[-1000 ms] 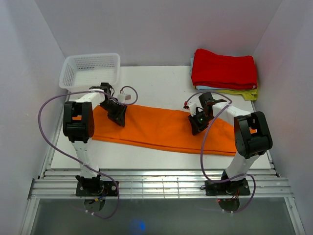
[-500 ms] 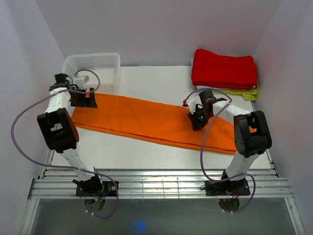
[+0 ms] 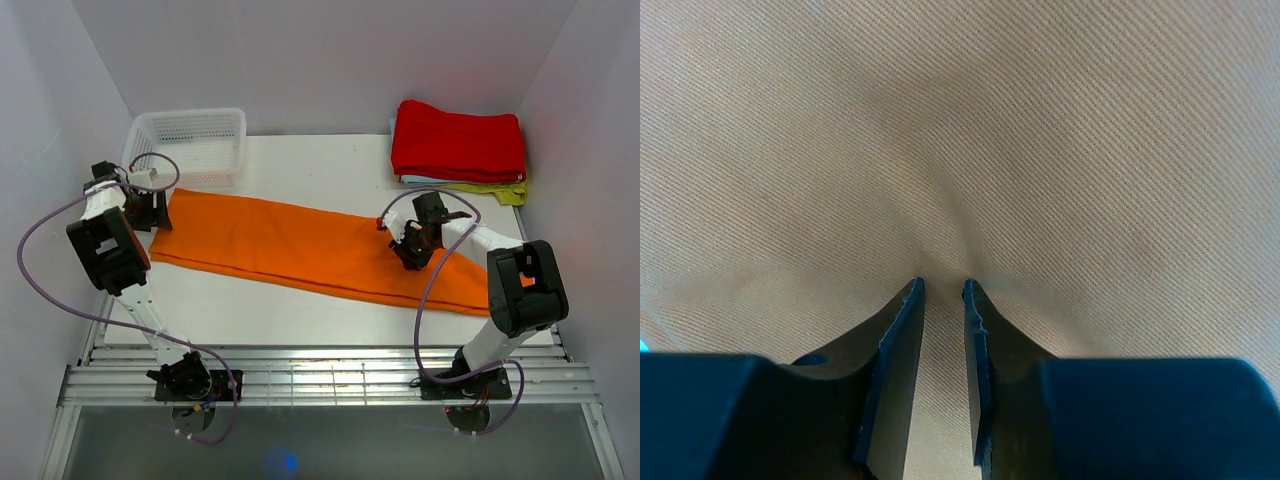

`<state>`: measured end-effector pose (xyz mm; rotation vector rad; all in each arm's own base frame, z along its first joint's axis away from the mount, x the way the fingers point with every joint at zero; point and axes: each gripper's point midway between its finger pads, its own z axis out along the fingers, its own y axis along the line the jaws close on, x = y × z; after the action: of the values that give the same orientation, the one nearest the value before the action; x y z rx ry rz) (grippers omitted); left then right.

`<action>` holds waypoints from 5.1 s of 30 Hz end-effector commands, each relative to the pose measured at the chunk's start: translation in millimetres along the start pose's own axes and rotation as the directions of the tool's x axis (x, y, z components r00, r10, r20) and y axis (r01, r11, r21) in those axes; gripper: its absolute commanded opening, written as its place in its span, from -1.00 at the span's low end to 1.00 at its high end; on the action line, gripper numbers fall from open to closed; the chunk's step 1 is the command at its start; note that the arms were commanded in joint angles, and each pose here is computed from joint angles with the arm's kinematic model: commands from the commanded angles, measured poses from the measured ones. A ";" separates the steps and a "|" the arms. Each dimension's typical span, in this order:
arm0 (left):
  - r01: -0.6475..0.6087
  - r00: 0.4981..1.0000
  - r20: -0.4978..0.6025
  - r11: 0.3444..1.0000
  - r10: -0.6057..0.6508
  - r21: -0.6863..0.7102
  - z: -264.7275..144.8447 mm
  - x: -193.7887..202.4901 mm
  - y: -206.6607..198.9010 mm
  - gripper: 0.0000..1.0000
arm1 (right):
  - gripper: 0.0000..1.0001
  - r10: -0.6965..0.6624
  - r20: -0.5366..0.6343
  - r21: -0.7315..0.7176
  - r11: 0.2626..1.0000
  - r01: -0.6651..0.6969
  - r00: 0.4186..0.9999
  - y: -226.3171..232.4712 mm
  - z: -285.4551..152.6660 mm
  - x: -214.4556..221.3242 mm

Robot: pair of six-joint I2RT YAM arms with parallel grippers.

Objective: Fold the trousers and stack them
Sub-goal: Fold the trousers

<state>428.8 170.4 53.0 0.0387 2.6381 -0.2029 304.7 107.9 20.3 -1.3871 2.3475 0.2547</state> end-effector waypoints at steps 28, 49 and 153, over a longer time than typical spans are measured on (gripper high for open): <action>0.153 0.979 0.082 0.938 -0.187 0.310 -9.5 -3.6 -66.7 -1.00 | -0.03 0.152 -0.083 0.021 0.988 -0.151 0.985 -13.8 -32.1 9.9; 0.057 0.939 0.323 0.980 -0.118 0.193 -165.5 -68.7 5.2 -1.00 | 0.85 0.255 0.102 0.012 0.966 -0.257 0.962 -44.8 -102.4 -15.5; -0.035 0.995 0.104 0.963 0.008 0.266 -96.9 3.4 -239.2 -1.00 | 0.79 0.388 0.097 -0.131 0.918 -0.375 0.916 -62.4 -103.4 16.6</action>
<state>378.8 -10.0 156.7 0.1695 2.4863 -0.3898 316.5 26.4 65.2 -0.9702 2.6071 0.5792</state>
